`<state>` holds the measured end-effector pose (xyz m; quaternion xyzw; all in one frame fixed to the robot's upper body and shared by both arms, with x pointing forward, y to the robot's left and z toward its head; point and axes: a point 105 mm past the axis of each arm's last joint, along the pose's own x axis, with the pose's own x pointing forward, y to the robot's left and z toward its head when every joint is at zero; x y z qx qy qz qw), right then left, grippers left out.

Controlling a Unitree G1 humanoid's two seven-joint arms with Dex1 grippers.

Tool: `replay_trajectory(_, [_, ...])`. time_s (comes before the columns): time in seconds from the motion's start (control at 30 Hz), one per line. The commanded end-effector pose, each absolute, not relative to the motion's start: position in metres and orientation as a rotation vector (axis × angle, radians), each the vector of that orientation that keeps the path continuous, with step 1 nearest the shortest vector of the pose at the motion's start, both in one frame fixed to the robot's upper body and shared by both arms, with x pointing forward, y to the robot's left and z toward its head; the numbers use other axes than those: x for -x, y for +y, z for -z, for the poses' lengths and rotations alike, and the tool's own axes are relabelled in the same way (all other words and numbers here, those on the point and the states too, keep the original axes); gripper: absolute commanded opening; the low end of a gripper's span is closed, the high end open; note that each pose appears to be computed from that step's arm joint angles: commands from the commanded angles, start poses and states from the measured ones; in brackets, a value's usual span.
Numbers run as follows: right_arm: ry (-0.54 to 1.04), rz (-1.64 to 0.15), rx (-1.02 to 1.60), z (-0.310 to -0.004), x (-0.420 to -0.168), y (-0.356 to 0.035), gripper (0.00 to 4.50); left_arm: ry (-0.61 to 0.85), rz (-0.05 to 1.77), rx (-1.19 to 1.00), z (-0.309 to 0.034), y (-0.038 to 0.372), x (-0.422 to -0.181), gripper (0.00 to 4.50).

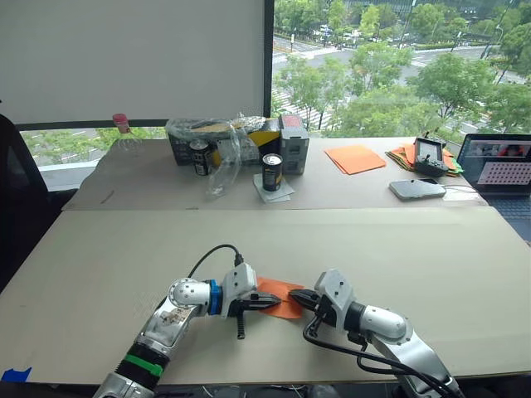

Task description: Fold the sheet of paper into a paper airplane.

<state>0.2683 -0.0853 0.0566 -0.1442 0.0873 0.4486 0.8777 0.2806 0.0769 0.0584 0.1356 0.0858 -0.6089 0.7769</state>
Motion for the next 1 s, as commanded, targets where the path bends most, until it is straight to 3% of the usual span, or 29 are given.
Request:
replay_trajectory(0.03, [0.303,-0.936,0.302,-0.029,-0.264,-0.090,0.04,0.184,1.203,-0.224,-0.068,0.099,-0.289,0.00])
replay_trajectory(0.3, [0.310,-0.957,0.312,-0.027,-0.266,-0.088,0.04,0.150,1.121,-0.132,-0.078,0.120,-0.284,0.00])
replay_trajectory(0.5, [0.313,-0.967,0.315,-0.025,-0.266,-0.085,0.04,0.074,1.144,-0.084,-0.093,0.107,-0.286,0.00])
replay_trajectory(0.73, [0.313,-0.978,0.338,-0.024,-0.265,-0.085,0.04,0.141,1.218,-0.174,-0.069,0.089,-0.285,0.00])
replay_trajectory(1.0, [0.318,-0.968,0.344,-0.024,-0.263,-0.089,0.04,0.237,1.158,-0.247,-0.041,0.113,-0.287,0.00])
